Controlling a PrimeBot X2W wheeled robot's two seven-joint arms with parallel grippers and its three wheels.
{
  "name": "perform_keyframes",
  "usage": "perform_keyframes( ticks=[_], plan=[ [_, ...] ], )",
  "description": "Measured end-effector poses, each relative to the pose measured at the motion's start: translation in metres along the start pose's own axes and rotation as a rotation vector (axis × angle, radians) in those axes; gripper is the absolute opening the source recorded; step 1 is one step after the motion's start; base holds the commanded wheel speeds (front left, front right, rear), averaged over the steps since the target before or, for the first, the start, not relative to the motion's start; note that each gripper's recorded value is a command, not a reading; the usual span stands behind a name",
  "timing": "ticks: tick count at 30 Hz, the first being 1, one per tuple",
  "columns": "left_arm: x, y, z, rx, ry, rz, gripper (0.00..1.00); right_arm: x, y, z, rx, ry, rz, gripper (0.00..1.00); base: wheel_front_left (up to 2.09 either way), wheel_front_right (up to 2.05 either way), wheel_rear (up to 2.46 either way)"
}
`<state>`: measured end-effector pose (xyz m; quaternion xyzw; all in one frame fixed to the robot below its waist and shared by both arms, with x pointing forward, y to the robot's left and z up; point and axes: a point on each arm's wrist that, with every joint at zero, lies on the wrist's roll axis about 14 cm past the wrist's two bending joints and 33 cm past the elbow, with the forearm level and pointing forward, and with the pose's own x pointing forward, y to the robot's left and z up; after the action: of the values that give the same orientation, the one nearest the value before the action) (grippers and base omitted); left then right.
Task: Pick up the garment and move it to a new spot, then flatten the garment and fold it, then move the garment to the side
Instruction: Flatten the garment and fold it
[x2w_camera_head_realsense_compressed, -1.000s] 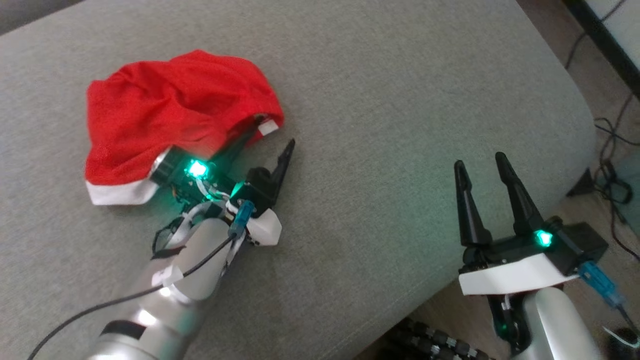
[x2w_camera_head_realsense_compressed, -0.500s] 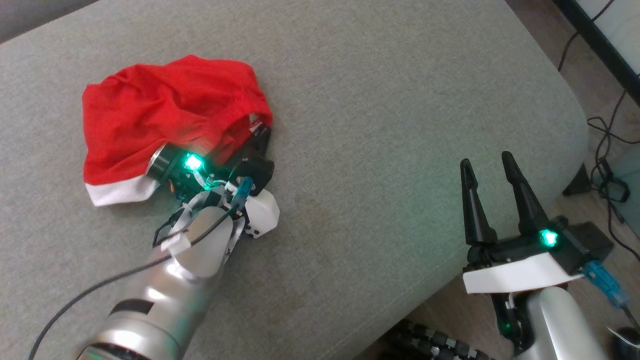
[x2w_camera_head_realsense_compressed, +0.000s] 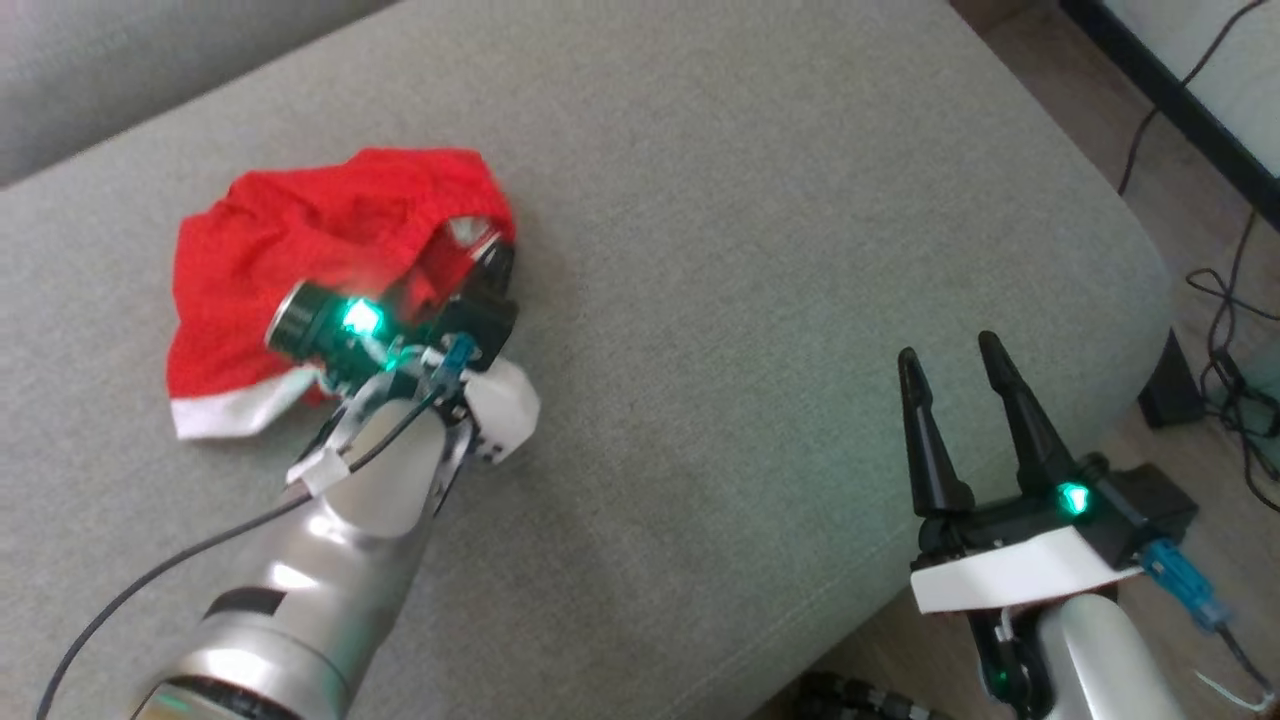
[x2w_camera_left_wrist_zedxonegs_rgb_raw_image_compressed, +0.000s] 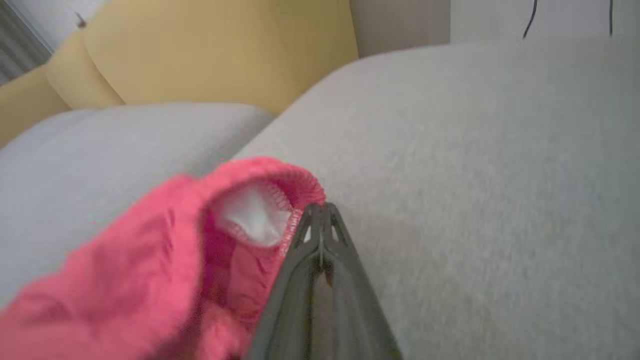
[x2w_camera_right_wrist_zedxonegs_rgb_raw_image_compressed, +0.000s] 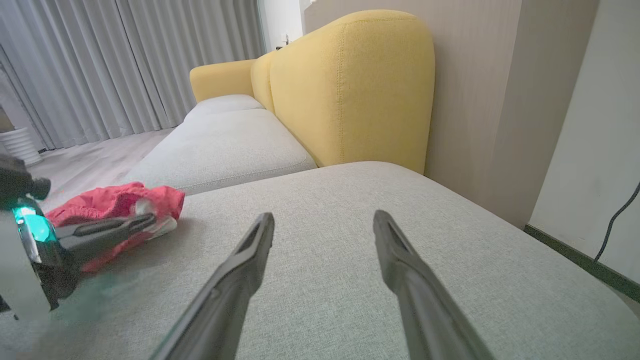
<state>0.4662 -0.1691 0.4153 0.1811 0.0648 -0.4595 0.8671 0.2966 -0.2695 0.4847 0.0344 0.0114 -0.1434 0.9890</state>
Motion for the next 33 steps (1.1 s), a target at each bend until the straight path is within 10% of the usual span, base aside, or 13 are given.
perform_keyframes(
  ticks=[16, 26, 33],
  plan=[
    [-0.077, 0.022, 0.232, -0.294, -0.700, 0.020, 0.00, 0.005, 0.025, -0.002, -0.006, -0.013, 0.095, 1.00, 0.00, 0.00, 0.00],
    [-0.142, 0.031, -0.002, -0.708, -0.161, 0.257, 0.00, 0.032, 0.068, -0.017, -0.018, 0.022, 0.229, 1.00, 0.00, 0.00, 0.00],
    [-0.178, 0.031, -0.066, -0.819, -0.038, 0.378, 0.00, 0.042, 0.103, -0.031, -0.025, 0.054, 0.336, 1.00, 0.00, 0.00, 0.00]
  ],
)
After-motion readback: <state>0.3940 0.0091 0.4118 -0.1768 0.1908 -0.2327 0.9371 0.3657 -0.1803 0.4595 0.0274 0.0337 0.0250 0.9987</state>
